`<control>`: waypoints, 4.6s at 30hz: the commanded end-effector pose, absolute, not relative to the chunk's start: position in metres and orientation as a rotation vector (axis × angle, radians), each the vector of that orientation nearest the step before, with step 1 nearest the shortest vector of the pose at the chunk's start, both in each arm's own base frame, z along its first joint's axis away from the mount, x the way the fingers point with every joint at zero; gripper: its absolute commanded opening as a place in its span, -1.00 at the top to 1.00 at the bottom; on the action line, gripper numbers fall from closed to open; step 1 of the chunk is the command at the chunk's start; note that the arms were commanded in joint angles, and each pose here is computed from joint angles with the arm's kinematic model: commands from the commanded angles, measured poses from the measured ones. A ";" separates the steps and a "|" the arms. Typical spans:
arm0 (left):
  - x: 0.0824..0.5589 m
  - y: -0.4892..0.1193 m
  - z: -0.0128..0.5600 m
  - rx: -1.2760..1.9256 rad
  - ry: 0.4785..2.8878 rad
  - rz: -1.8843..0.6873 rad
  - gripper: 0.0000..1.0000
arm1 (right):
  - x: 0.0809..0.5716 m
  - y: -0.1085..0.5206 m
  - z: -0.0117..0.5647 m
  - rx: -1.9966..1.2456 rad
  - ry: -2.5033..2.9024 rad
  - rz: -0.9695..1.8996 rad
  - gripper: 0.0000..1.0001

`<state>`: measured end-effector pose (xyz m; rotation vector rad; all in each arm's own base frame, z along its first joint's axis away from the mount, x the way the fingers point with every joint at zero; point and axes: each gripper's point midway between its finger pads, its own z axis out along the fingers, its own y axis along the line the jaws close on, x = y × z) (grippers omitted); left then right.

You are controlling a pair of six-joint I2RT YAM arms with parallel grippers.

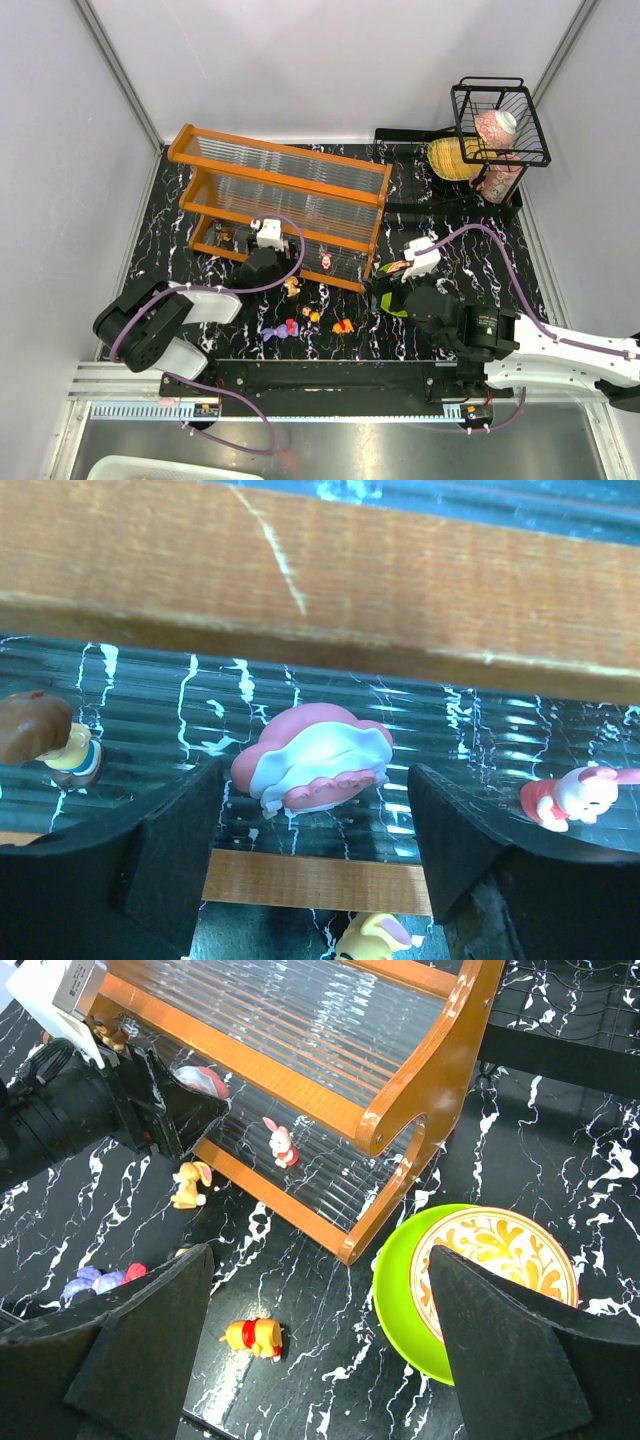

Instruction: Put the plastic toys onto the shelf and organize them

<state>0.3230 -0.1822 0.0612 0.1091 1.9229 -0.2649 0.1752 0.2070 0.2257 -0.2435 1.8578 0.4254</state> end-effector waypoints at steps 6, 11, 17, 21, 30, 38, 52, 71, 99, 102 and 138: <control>0.330 -0.183 0.072 0.070 1.866 -0.285 -0.59 | 0.178 0.206 0.241 -0.182 1.828 0.459 -0.89; 0.330 -0.182 0.075 0.065 1.859 -0.286 -0.66 | 0.178 0.206 0.241 -0.184 1.829 0.459 -0.89; 0.328 -0.182 0.088 0.079 1.843 -0.289 -0.78 | 0.178 0.206 0.243 -0.183 1.825 0.459 -0.91; 0.321 -0.179 0.112 0.074 1.802 -0.320 -0.86 | 0.178 0.206 0.244 -0.184 1.823 0.457 -0.92; 0.280 -0.180 0.149 0.046 1.810 -0.393 -0.98 | 0.177 0.208 0.253 -0.201 1.815 0.482 -0.93; 0.238 -0.162 0.143 -0.069 1.958 -0.412 -0.98 | 0.169 0.231 0.223 -0.214 1.931 0.516 -0.93; 0.189 -0.127 0.104 -0.235 2.137 -0.419 -0.98 | 0.138 0.267 0.155 -0.403 2.146 0.681 -0.84; 0.190 -0.127 0.110 -0.237 2.123 -0.418 -0.98 | 0.136 0.301 0.075 -0.429 2.462 0.727 -0.57; 0.189 -0.125 0.104 -0.245 2.124 -0.406 -0.98 | 0.147 0.293 0.042 -0.429 2.608 0.436 -0.49; 0.189 -0.124 0.104 -0.244 2.123 -0.404 -0.98 | 0.144 0.293 0.040 -0.437 2.621 0.441 -0.52; 0.188 -0.123 0.104 -0.258 2.114 -0.417 -0.98 | 0.137 0.302 0.031 -0.516 2.665 0.458 -0.37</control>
